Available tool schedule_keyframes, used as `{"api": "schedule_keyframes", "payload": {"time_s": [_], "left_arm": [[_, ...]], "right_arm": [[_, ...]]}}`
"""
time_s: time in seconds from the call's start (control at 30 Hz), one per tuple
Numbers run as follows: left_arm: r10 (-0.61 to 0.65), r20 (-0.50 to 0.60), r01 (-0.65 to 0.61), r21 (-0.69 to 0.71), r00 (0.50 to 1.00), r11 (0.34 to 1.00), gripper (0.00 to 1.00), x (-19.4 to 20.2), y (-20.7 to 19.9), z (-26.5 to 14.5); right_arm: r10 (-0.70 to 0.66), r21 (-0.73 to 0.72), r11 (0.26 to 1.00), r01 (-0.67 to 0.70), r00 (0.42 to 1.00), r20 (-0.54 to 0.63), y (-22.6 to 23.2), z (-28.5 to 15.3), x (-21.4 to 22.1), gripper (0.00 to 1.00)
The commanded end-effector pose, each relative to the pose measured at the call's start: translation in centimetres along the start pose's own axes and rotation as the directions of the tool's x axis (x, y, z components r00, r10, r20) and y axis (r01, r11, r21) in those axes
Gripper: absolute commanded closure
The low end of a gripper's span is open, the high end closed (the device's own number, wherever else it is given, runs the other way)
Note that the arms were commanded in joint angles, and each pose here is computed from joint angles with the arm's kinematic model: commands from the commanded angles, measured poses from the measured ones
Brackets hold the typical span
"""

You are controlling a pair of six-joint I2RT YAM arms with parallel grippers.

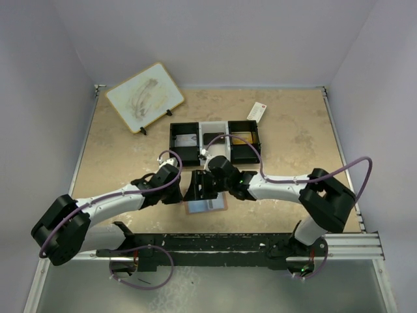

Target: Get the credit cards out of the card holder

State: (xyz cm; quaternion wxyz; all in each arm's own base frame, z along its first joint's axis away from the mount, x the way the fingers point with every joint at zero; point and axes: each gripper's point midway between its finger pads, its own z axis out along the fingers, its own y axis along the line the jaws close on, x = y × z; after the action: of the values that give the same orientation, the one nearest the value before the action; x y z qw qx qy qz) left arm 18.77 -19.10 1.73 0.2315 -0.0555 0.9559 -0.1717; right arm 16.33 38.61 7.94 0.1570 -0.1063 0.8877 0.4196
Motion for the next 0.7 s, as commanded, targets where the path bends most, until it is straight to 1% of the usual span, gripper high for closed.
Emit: {"api": "schedule_keyframes", "payload": {"time_s": [0.0,0.03,0.1,0.2,0.27,0.33,0.67], "left_arm": [[0.013,0.012,-0.012,-0.020,1.000,1.000,1.00,-0.1,0.4,-0.3],[0.012,0.014,-0.011,-0.020,1.000,1.000,1.00,-0.2,0.4,-0.3],[0.013,0.011,-0.013,-0.019,1.000,1.000,1.00,-0.1,0.4,-0.2],[0.015,0.008,-0.015,-0.018,1.000,1.000,1.00,-0.1,0.3,-0.2],[0.015,0.007,-0.015,-0.015,1.000,1.000,1.00,-0.1,0.3,-0.2],[0.015,0.006,-0.015,-0.013,1.000,1.000,1.00,0.0,0.2,-0.2],[0.018,0.000,-0.018,-0.014,1.000,1.000,1.00,0.0,0.2,-0.1]], "right_arm": [[-0.036,-0.094,0.994,0.048,0.992,0.118,3.7,-3.0,-2.8,0.37],[-0.031,-0.034,0.999,0.036,0.991,0.133,2.7,-3.4,-3.0,0.37],[0.001,0.132,0.991,-0.023,0.986,0.166,-0.5,-4.3,-3.2,0.37],[0.045,0.364,0.924,-0.115,0.980,0.195,-5.7,-5.8,-2.6,0.38],[0.055,0.443,0.886,-0.139,0.979,0.199,-7.6,-6.5,-2.1,0.37],[0.058,0.469,0.871,-0.147,0.978,0.199,-8.3,-6.8,-1.8,0.37],[0.065,0.469,0.874,-0.127,0.987,0.147,-8.9,-5.1,-1.0,0.37]]}}
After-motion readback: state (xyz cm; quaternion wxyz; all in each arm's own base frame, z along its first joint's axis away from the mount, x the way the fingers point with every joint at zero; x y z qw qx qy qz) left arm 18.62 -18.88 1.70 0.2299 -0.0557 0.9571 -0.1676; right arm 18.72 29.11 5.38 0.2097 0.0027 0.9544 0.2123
